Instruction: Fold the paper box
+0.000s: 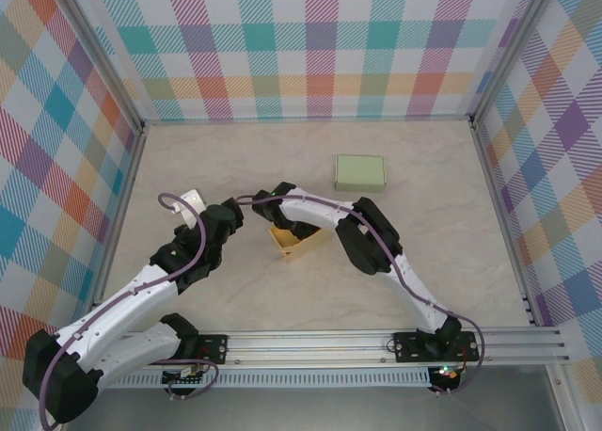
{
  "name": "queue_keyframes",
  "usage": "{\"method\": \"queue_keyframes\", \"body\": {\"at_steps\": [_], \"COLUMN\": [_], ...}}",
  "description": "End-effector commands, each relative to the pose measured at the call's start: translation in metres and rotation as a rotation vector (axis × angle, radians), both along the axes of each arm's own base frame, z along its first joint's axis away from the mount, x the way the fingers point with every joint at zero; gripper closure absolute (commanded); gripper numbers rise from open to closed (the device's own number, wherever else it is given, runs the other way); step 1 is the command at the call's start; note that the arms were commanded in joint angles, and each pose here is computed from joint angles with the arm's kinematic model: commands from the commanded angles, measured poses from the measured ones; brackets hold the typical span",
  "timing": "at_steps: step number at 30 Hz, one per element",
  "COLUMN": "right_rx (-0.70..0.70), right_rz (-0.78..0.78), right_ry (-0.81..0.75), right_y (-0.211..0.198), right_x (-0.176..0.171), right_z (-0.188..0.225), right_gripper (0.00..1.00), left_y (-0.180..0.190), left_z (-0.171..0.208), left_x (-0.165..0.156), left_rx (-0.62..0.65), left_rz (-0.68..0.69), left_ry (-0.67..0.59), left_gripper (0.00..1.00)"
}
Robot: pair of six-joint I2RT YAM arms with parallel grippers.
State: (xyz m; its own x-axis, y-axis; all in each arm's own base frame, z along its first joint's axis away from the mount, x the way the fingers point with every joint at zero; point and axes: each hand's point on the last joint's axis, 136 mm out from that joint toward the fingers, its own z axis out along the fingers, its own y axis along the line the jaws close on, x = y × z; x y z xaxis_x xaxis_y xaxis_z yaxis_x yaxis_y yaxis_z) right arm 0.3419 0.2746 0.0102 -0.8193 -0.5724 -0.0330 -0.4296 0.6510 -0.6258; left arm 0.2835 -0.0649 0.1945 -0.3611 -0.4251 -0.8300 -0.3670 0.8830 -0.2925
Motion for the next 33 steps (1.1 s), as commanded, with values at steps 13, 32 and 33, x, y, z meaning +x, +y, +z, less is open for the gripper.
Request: {"method": "queue_keyframes", "body": {"at_steps": [13,32,33], "right_rx": [0.137,0.454,0.475], "right_rz": [-0.088,0.039,0.046], "right_ry": [0.042,-0.084,-0.090], "right_y": [0.001,0.047,0.050], "right_x": [-0.017,0.004,0.004], "right_z": [-0.044,0.085,0.091], "right_gripper": [0.47,0.02,0.01], "left_y": [0.002,-0.006,-0.004], "left_z": [-0.001,-0.011,-0.012], "left_x": [-0.002,0.008,0.009], "left_rx": [0.016,0.090,0.096], "left_rz": [-0.010,-0.122,-0.118], "left_ry": [0.007,0.132,0.140], "left_gripper": [0.00,0.03,0.04]}}
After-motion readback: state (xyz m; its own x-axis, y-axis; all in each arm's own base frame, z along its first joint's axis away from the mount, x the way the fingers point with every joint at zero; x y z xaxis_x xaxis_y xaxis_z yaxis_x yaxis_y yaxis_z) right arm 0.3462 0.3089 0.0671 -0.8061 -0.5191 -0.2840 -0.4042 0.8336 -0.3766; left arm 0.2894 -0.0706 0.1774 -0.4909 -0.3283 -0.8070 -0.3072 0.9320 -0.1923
